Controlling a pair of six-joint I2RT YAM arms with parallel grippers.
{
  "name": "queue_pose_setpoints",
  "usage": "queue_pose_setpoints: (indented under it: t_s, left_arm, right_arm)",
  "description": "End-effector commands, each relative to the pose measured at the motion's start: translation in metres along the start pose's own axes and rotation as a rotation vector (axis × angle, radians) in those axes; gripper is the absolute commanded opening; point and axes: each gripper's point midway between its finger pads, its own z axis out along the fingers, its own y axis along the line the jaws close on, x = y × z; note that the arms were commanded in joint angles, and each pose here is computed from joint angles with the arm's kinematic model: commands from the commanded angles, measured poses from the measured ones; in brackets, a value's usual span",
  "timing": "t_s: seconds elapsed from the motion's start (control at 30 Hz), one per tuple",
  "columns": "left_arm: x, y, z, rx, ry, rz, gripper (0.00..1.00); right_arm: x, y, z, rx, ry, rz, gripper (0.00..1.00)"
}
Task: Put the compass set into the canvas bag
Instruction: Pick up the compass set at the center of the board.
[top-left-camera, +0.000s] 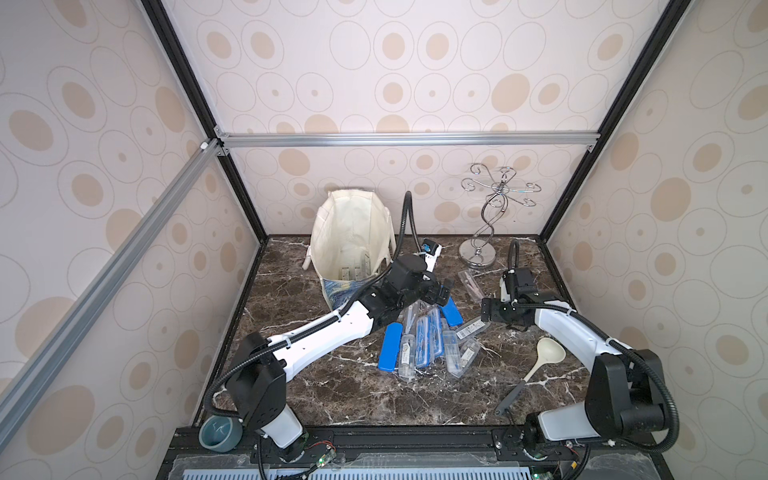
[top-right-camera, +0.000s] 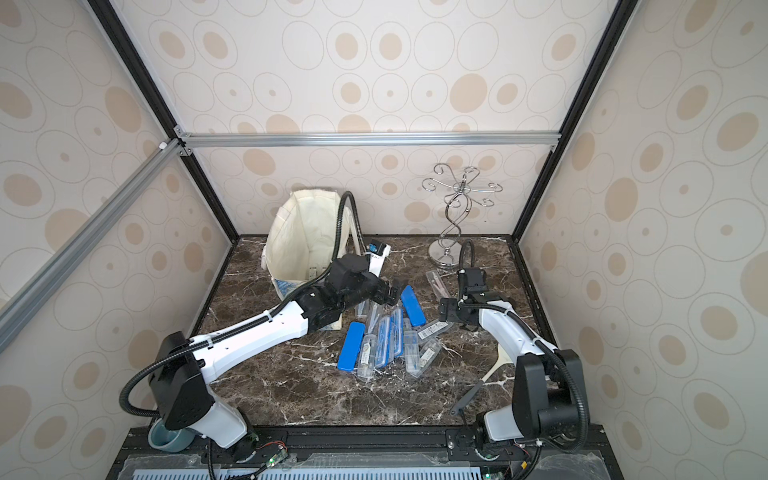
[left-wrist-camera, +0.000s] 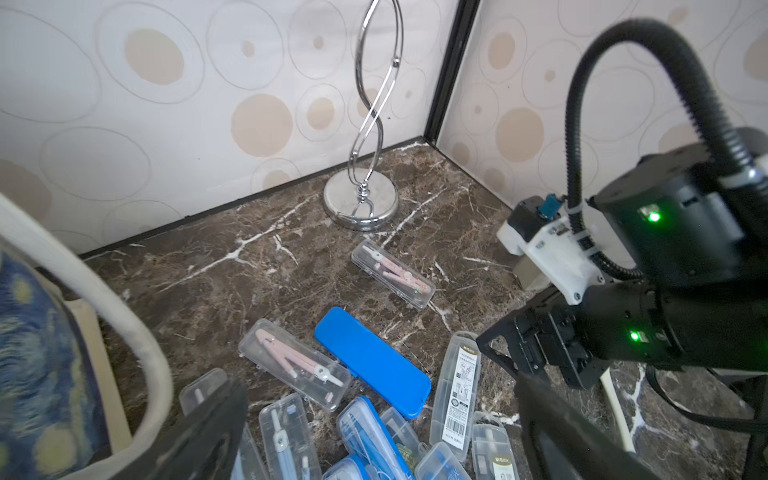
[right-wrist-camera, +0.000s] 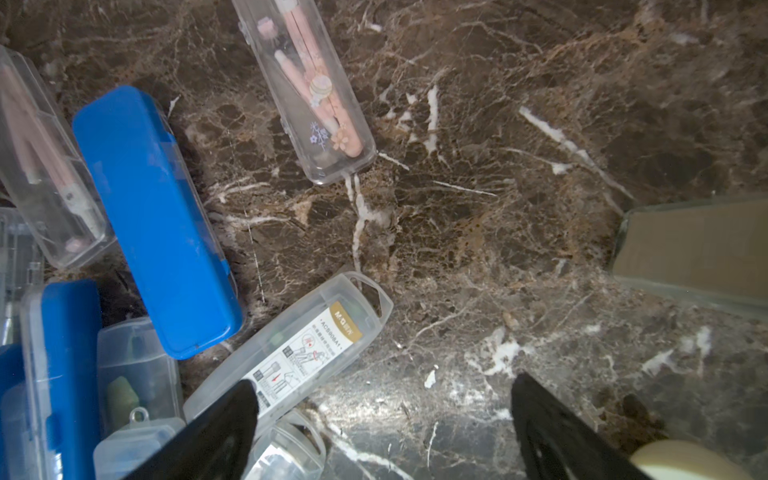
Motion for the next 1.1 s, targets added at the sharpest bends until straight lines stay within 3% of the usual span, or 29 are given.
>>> queue_pose_setpoints:
  t_s: [0.0,0.17,0.3,0.73,1.07]
  left_arm:
    - [-0.012,-0.012,0.008,0.029,-0.052,-0.063,1.00]
    - [0.012,-0.006,0.018,0.010,-0.032,-0.161,1.00]
    - [0.024,-0.003,0.019,0.005,-0.019,-0.193,1.00]
    - [0.035,0.000,0.023,-0.004,0.007,-0.206,1.00]
    - [0.037,-0.001,0.026,0.000,0.008,-0.207,1.00]
  right_arm:
    - [-0.020,0.008,0.006,-0.023,-0.020,-0.023,0.91]
    - [-0.040,0.019,0.026,-0.041,0.011,-0.079,0.84]
    - [-0.051,0.030,0.044,-0.073,0.051,-0.119,0.84]
    - [-0.069,0.033,0.092,-0.029,0.152,-0.185,0.83]
    - [-0.064,0.034,0.113,0.007,0.213,-0.243,0.70]
